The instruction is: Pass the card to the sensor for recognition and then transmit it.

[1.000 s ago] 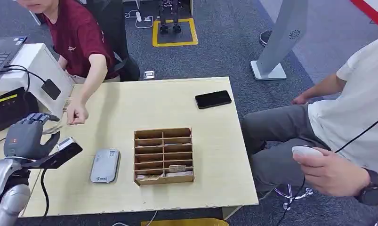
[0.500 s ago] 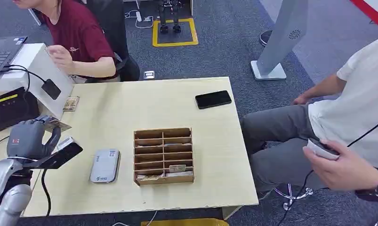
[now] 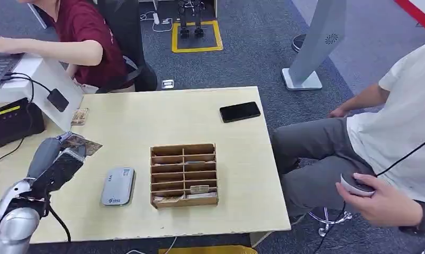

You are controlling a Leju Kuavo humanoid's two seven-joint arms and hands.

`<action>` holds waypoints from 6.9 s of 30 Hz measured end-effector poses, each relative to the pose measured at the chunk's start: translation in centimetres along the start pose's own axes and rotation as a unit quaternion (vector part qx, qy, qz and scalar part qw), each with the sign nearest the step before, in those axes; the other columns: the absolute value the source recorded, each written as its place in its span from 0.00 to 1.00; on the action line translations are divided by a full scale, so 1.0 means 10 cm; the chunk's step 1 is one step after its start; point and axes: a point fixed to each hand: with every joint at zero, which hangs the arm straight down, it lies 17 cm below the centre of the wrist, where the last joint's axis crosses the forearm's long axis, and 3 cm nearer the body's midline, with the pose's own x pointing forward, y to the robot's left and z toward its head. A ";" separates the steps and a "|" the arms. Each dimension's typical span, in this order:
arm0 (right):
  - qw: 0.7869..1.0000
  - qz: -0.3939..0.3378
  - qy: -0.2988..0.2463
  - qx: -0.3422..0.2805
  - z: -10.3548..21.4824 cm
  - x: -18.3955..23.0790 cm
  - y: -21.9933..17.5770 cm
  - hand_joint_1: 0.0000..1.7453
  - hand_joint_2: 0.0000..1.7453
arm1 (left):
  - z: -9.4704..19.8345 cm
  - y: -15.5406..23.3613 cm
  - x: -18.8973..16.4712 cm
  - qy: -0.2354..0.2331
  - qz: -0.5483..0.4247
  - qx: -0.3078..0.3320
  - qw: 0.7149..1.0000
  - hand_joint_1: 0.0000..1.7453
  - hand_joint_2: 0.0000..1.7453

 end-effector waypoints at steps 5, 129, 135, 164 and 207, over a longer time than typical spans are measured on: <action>1.000 -0.004 0.001 0.000 0.01 -0.02 0.01 0.00 0.00 | 0.14 -0.19 -0.07 0.031 0.109 -0.033 0.993 1.00 1.00; 1.000 0.007 -0.010 -0.006 -0.01 0.09 -0.02 0.00 0.00 | 0.71 -1.42 -1.08 0.252 -0.079 -0.030 0.964 1.00 1.00; 1.000 0.009 -0.011 -0.005 -0.01 0.08 -0.01 0.00 0.00 | 0.72 -1.42 -1.09 0.252 -0.098 -0.028 0.962 1.00 1.00; 1.000 0.015 -0.022 -0.013 -0.01 0.12 -0.04 0.00 0.00 | 0.91 -1.74 -1.29 0.280 -0.120 -0.049 0.951 1.00 1.00; 0.999 0.039 -0.032 -0.016 -0.02 0.17 -0.05 0.00 0.00 | -0.88 1.99 1.03 -0.109 0.110 0.311 0.938 1.00 1.00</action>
